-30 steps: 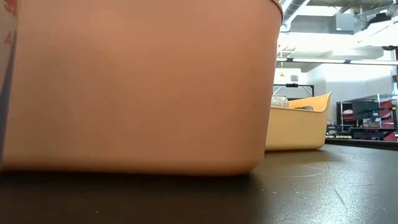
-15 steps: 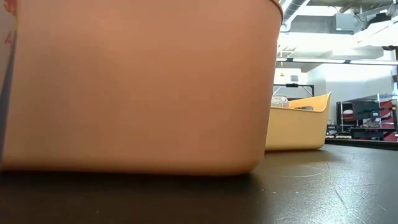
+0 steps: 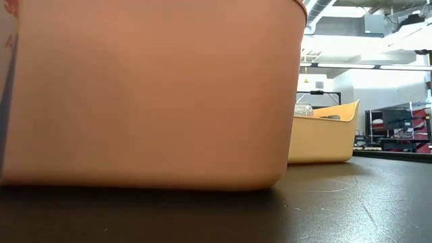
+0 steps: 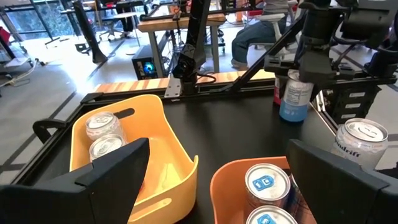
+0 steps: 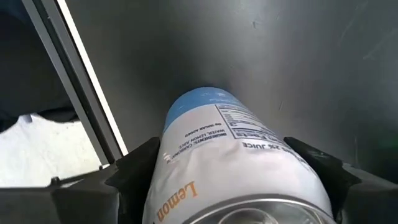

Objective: Sort soda cans
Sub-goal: Put the blue soda can into the blue bin

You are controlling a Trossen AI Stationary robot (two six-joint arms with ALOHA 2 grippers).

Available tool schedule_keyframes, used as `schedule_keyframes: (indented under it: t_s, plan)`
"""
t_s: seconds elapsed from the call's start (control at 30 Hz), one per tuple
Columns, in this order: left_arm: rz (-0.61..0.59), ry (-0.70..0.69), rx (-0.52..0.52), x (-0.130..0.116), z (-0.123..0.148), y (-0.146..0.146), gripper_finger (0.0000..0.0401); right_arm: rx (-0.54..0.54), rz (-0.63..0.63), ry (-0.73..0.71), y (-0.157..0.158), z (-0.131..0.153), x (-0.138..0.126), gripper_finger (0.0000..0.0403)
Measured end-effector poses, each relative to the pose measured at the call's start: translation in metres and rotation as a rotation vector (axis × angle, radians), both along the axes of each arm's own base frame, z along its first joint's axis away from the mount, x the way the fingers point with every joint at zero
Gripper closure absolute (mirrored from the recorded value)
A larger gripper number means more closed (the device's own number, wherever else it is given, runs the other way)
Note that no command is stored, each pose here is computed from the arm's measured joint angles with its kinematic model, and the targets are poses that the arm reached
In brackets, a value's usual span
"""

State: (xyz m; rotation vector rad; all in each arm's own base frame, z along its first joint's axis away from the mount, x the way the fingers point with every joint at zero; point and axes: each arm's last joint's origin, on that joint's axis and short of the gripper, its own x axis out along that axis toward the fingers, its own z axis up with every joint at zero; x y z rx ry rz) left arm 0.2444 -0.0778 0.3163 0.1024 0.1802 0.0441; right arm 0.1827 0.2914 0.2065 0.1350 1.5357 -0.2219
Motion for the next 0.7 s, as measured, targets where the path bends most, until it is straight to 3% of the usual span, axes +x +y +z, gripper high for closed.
schedule_keyframes:
  t_s: [0.3,0.7]
  plan:
    - [0.050,-0.007,0.028,-0.001,0.001,0.002,0.0027,-0.033,0.124,-0.026,-0.029,0.008,0.031,0.0091]
    - [0.139,-0.013,0.059,-0.003,0.003,0.005,0.0027,0.023,0.224,-0.081,-0.090,0.064,0.046,0.0091]
